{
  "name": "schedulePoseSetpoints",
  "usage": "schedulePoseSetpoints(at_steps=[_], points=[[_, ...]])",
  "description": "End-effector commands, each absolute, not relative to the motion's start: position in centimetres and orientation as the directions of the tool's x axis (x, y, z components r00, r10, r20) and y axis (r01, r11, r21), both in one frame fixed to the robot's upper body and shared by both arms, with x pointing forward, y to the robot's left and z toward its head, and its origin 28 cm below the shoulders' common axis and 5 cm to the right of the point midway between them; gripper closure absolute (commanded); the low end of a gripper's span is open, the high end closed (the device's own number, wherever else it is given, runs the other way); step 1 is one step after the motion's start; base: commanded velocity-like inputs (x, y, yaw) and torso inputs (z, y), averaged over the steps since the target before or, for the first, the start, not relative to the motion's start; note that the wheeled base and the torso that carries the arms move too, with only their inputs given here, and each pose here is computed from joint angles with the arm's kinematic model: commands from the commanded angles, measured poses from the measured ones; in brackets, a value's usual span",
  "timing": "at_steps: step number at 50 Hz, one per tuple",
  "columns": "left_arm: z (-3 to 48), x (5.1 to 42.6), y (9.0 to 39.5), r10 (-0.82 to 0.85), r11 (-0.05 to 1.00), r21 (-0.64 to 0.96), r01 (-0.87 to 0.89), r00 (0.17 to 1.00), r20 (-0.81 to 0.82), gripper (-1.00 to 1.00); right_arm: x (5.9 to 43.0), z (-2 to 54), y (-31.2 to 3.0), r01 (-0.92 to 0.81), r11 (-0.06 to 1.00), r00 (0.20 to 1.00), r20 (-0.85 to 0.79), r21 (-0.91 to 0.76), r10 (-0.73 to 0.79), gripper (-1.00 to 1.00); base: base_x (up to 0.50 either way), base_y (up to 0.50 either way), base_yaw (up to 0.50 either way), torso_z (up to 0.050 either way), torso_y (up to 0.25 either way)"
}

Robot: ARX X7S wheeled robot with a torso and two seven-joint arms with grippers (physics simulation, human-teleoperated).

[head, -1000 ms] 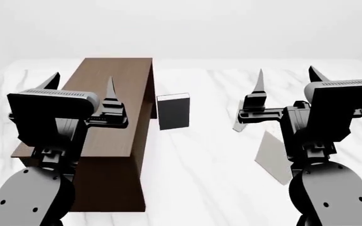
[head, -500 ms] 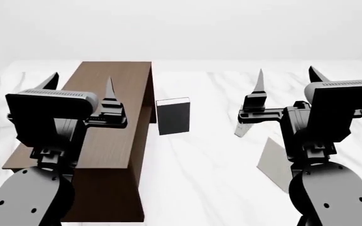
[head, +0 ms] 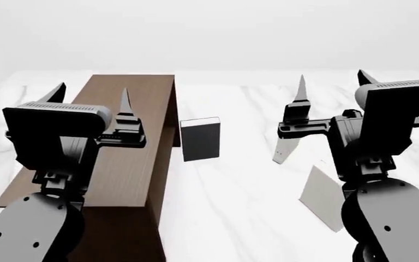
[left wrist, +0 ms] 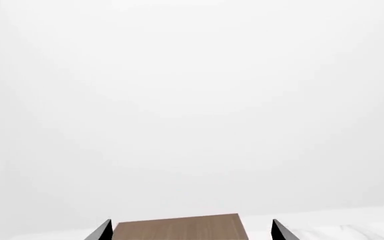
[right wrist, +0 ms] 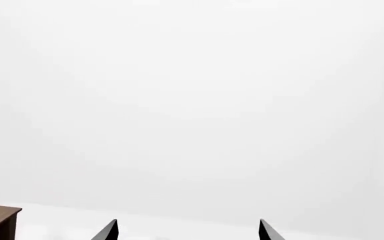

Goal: Pick up the book on the right and place it under the cabinet shelf.

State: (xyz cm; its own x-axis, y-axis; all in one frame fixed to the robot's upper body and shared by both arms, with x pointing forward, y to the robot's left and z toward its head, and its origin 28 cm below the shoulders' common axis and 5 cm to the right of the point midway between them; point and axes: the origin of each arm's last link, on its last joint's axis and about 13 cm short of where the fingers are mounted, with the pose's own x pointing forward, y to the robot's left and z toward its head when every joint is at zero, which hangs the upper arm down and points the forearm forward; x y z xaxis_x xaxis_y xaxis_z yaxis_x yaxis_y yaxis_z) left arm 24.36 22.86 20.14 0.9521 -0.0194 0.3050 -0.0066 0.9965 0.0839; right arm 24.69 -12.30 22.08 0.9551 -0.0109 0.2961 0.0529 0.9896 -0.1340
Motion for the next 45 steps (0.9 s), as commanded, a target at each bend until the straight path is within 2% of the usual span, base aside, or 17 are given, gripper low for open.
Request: schedulePoseSetpoints(at_steps=[1,10,20,30,45], points=[[20.2,24.3,22.9,-0.017,0.996,0.085,-0.009,0.952,0.307,-1.0,25.3,24.2,-13.6,0.015,0.983,0.977,0.213,-0.181,0.024,-1.0,0.0,0.0,0.0,0.0,0.0],[20.3,24.4,22.9,-0.02,0.996,0.085,-0.006,0.951,0.308,-1.0,26.3,27.0,-16.1,-0.026,0.959,0.996,0.069,-0.282,0.047,-1.0,0.0,0.0,0.0,0.0,0.0],[21.1,23.9,22.8,-0.028,0.996,0.086,0.0,0.946,0.324,-1.0,27.8,28.5,-19.3,0.019,0.942,1.0,-0.01,-0.335,-0.023,-1.0,0.0,0.0,0.0,0.0,0.0],[23.0,23.1,22.2,-0.076,0.996,0.075,0.053,0.934,0.349,-1.0,28.9,27.4,-21.9,-0.021,0.943,0.981,-0.191,-0.333,-0.046,-1.0,0.0,0.0,0.0,0.0,0.0],[25.0,22.1,21.7,-0.112,0.992,0.104,0.077,0.916,0.385,-1.0,30.1,24.2,-23.7,-0.085,0.948,0.918,-0.395,-0.307,-0.046,-1.0,0.0,0.0,0.0,0.0,0.0]])
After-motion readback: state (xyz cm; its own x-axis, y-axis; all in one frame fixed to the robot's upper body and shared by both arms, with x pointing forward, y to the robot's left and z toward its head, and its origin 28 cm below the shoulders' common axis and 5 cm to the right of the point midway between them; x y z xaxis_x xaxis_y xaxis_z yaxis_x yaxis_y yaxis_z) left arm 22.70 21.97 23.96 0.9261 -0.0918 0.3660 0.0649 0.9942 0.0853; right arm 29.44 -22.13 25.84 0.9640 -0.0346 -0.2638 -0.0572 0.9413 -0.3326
